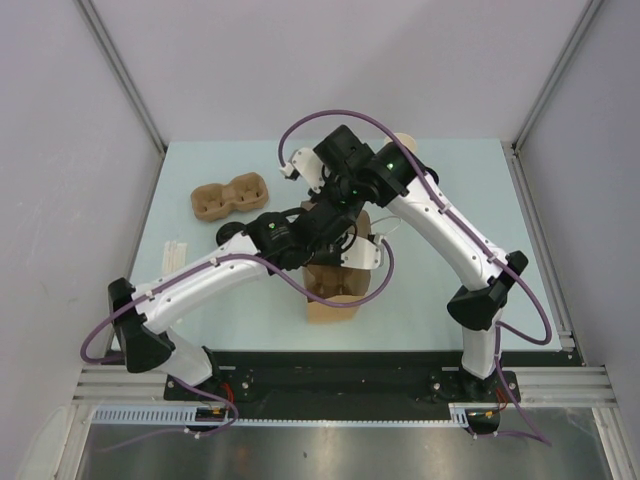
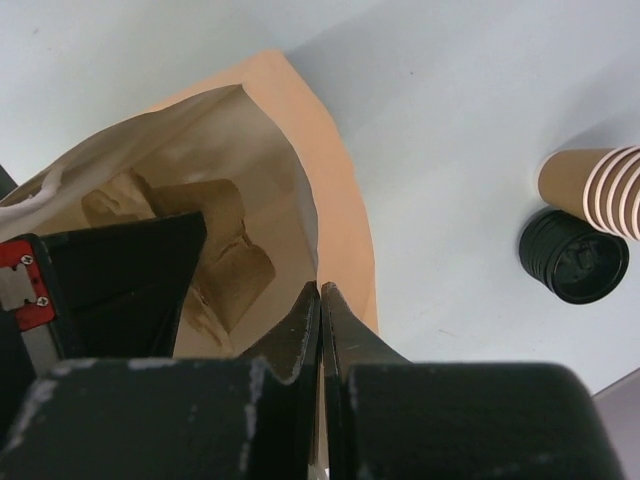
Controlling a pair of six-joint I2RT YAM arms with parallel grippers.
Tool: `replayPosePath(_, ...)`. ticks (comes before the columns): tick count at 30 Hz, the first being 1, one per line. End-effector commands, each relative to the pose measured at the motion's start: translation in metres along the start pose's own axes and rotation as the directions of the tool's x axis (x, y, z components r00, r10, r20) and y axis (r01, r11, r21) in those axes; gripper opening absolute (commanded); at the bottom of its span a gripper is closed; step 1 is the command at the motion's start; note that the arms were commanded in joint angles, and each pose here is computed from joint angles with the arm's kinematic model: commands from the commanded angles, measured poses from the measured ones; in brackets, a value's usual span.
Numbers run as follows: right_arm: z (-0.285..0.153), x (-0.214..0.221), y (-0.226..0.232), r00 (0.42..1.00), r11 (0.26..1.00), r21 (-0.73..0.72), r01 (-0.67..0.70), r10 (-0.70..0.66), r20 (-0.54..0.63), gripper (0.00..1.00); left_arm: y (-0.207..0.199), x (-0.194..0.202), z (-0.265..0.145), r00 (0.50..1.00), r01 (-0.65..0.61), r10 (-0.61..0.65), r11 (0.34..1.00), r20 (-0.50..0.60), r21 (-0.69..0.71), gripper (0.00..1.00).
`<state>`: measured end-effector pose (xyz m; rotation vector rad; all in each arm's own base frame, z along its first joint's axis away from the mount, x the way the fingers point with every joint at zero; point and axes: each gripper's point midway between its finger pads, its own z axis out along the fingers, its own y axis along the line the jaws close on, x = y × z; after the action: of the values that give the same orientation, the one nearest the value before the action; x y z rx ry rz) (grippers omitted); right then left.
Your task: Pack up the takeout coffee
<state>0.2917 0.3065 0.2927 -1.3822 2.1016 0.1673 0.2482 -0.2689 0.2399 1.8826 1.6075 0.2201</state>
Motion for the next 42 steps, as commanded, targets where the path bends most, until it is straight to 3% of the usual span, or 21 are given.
replayPosePath(1, -0.003, 0.007, 0.002, 0.999, 0.999, -0.020, -0.025, 0.024, -0.029, 0.00, 0.008, -0.002, 0.004, 0.999, 0.022, -0.022, 1.000, 0.023, -0.018, 0.05)
replayPosePath(2, -0.003, 0.006, 0.001, 0.999, 0.999, -0.020, -0.026, 0.026, -0.029, 0.00, 0.008, -0.001, 0.005, 1.000, 0.021, -0.021, 1.000, 0.022, -0.016, 0.08)
replayPosePath(5, -0.001, 0.006, 0.001, 0.999, 0.999, -0.022, -0.026, 0.025, -0.031, 0.00, 0.010, -0.001, 0.004, 1.000, 0.019, -0.019, 1.000, 0.025, -0.017, 0.30)
replayPosePath(6, 0.000, 0.006, 0.001, 0.999, 0.999, -0.023, -0.026, 0.025, -0.030, 0.00, 0.013, -0.003, 0.002, 0.999, 0.022, -0.021, 0.999, 0.035, -0.028, 0.43)
replayPosePath(9, -0.001, 0.007, 0.000, 0.999, 0.999, -0.023, -0.029, 0.028, -0.031, 0.00, 0.020, -0.007, -0.007, 0.998, 0.030, -0.028, 0.998, 0.051, -0.048, 0.52)
replayPosePath(21, 0.002, 0.007, 0.000, 0.999, 0.999, -0.023, -0.027, 0.026, -0.036, 0.00, 0.035, -0.025, -0.050, 0.986, 0.058, -0.040, 0.992, 0.161, -0.109, 0.64)
replayPosePath(34, 0.003, 0.006, -0.002, 0.999, 1.000, -0.013, -0.022, 0.022, -0.038, 0.00, 0.031, -0.035, -0.079, 0.965, 0.033, 0.006, 0.989, 0.263, -0.145, 0.67)
replayPosePath(42, 0.001, 0.006, -0.002, 0.999, 1.000, -0.005, -0.017, 0.016, -0.034, 0.00, 0.020, -0.040, -0.087, 0.951, 0.032, 0.000, 0.995, 0.309, -0.098, 0.68)
